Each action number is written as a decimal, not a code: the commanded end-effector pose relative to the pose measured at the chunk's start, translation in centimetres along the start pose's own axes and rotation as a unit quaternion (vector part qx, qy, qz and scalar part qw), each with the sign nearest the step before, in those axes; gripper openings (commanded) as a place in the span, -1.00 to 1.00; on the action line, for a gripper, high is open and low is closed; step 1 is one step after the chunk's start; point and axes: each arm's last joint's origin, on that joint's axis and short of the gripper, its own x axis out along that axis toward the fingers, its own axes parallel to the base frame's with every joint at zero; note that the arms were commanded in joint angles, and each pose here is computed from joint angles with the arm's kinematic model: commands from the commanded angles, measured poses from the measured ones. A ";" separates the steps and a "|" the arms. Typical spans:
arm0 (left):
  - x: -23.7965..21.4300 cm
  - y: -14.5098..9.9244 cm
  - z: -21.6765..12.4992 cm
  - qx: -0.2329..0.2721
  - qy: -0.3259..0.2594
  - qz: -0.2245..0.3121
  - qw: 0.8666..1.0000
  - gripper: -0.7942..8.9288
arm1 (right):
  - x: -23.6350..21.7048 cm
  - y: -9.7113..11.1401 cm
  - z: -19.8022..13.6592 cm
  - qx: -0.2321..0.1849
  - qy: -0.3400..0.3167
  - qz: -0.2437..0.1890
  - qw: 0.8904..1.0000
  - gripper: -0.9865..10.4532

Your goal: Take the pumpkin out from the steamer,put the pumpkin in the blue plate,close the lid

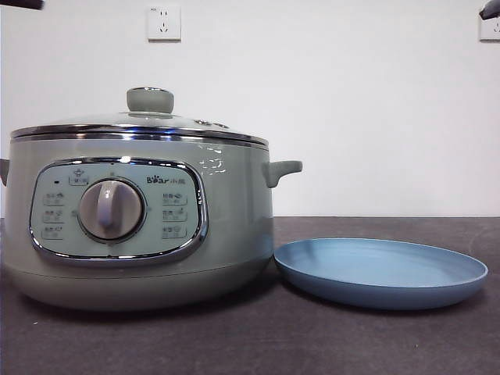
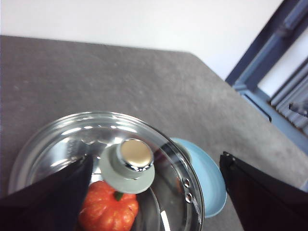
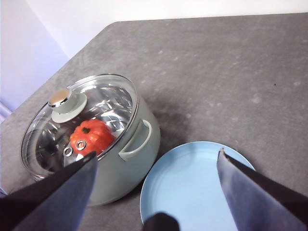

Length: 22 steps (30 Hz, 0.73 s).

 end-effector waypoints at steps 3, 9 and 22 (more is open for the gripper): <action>2.3 -1.0 1.6 0.046 0.040 0.024 0.998 0.06 | 0.0 0.0 0.0 0.006 0.000 0.003 1.000 -0.10; 6.3 -2.0 2.3 0.098 0.118 0.060 0.986 0.06 | 0.0 0.0 0.0 0.008 0.000 0.002 1.000 -0.10; 13.5 -1.4 -0.7 0.120 0.220 0.105 0.962 0.06 | 0.0 0.0 0.0 0.008 0.000 0.001 1.000 -0.11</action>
